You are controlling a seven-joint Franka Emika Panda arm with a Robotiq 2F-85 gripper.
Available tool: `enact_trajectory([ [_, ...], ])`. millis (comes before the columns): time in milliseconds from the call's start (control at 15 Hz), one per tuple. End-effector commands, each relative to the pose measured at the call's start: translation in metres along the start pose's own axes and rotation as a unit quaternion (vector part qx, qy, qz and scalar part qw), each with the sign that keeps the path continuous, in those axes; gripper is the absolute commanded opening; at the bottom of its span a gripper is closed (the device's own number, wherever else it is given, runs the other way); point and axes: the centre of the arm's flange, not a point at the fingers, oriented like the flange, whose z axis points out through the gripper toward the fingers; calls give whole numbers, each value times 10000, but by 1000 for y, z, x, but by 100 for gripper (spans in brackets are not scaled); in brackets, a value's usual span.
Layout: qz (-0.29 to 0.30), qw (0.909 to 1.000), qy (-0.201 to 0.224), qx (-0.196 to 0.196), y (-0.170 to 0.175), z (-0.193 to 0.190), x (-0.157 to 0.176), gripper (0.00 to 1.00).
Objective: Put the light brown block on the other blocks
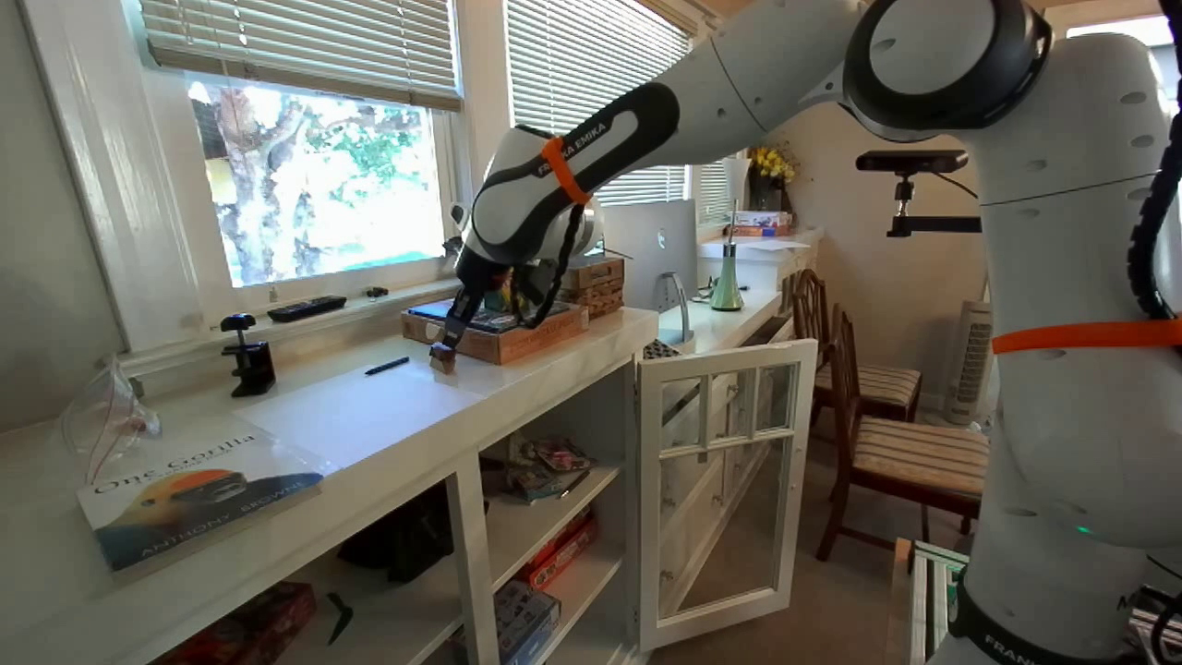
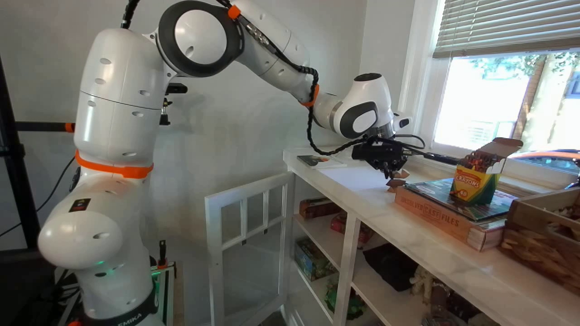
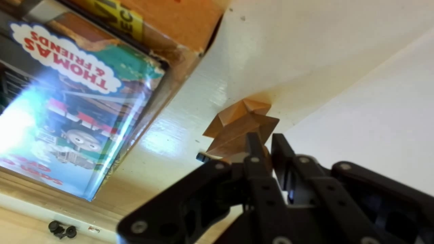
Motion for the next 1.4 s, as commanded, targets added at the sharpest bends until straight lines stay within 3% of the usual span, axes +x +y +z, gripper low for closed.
enact_trajectory([
  [0, -64, 9999, -76, 63, 3, 5, 0, 3],
  [800, -46, 9999, -93, 60, 4, 7, -1, 4],
  [867, -48, 9999, -93, 58, 4, 7, -1, 12],
  [933, -47, 9999, -96, 55, 4, 7, -1, 29],
  [1000, -45, 9999, -99, 52, 4, 7, -1, 39],
  [1333, -45, 9999, -98, 44, 4, 6, -1, 75],
])
